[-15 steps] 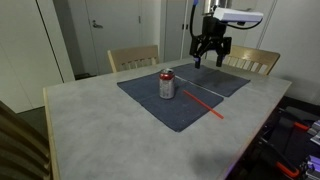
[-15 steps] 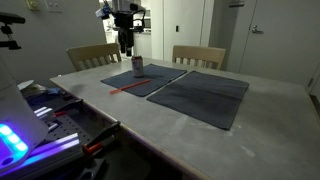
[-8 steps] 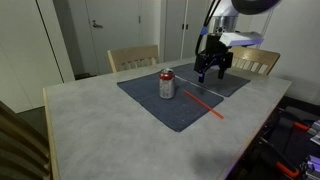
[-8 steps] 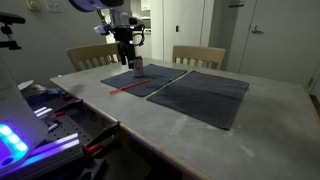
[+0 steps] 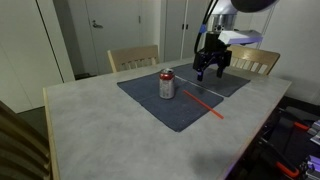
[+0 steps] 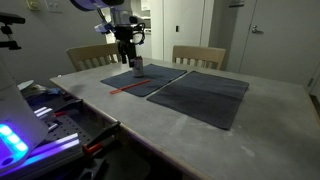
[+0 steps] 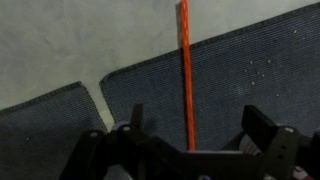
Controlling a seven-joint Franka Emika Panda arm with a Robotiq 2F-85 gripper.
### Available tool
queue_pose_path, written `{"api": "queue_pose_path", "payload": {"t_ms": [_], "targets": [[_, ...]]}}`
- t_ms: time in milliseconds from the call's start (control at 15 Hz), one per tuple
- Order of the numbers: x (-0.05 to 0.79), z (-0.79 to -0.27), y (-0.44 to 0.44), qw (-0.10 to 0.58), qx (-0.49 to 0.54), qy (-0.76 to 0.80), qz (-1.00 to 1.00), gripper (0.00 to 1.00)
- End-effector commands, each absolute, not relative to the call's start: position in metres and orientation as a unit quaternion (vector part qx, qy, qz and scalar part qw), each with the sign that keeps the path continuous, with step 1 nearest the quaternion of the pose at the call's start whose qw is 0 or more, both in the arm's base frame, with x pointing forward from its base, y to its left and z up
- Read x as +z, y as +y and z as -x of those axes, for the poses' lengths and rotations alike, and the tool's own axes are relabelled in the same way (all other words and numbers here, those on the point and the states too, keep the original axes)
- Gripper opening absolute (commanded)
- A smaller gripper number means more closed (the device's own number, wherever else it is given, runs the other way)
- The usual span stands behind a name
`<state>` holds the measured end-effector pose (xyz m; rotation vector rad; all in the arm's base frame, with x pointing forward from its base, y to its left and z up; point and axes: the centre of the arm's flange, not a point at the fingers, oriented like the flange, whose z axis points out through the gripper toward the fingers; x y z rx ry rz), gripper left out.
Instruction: Place the red straw in the can
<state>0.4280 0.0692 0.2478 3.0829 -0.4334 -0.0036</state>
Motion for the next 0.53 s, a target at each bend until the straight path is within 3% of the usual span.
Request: {"api": "queue_pose_path", "payload": {"t_ms": [0,467], "targets": [[0.249,-0.447,0.056,0.022,-0.025,-0.109,-0.994,1.00],[0.240,-0.492,0.032,-0.009,-0.059,-0.061,-0.996,1.00]]}}
